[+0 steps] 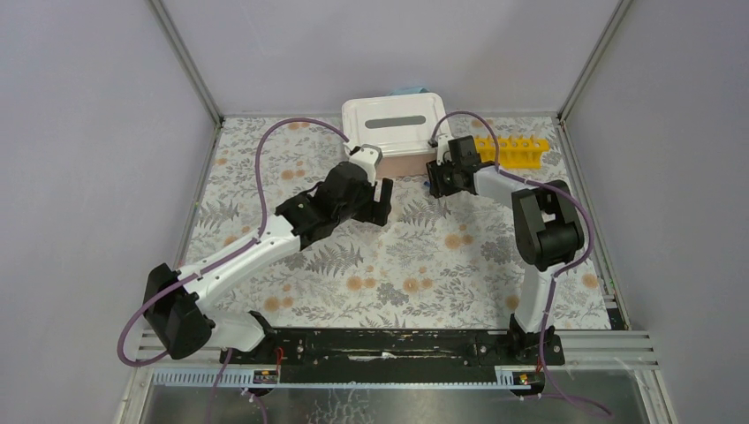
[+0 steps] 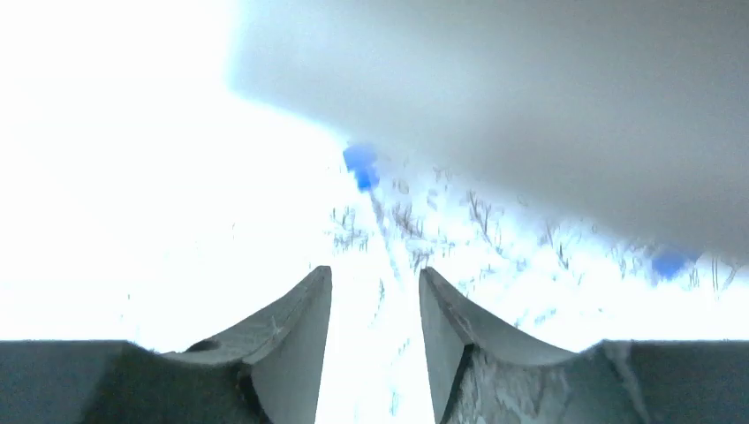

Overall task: Organize the chemistry lab equipment
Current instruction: Move the storage box to the center of the board.

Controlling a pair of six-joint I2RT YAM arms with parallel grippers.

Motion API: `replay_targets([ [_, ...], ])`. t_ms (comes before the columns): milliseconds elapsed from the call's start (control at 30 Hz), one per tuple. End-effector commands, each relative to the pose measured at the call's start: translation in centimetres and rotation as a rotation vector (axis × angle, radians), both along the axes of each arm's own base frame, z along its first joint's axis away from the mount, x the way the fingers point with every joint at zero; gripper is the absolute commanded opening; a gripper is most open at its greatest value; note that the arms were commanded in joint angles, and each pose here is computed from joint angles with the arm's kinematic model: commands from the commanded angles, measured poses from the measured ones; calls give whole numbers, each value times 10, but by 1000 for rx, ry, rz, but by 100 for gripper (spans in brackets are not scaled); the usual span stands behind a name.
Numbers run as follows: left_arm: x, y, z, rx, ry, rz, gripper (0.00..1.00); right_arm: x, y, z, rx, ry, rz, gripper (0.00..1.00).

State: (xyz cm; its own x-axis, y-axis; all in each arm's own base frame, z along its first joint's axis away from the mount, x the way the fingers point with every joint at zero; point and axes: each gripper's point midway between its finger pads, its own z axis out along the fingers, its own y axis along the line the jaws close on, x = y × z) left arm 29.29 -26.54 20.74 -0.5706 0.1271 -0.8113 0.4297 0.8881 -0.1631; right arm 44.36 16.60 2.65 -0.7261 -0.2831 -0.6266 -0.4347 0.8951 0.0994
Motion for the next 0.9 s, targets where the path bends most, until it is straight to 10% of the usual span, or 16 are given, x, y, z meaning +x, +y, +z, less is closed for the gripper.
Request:
replay_targets([
  [0, 2, -2, 20, -51, -56, 19, 88, -36, -16, -5, -10, 82, -76, 48],
  [867, -2, -8, 24, -53, -77, 32, 88, -26, -15, 22, -2, -86, -37, 46],
])
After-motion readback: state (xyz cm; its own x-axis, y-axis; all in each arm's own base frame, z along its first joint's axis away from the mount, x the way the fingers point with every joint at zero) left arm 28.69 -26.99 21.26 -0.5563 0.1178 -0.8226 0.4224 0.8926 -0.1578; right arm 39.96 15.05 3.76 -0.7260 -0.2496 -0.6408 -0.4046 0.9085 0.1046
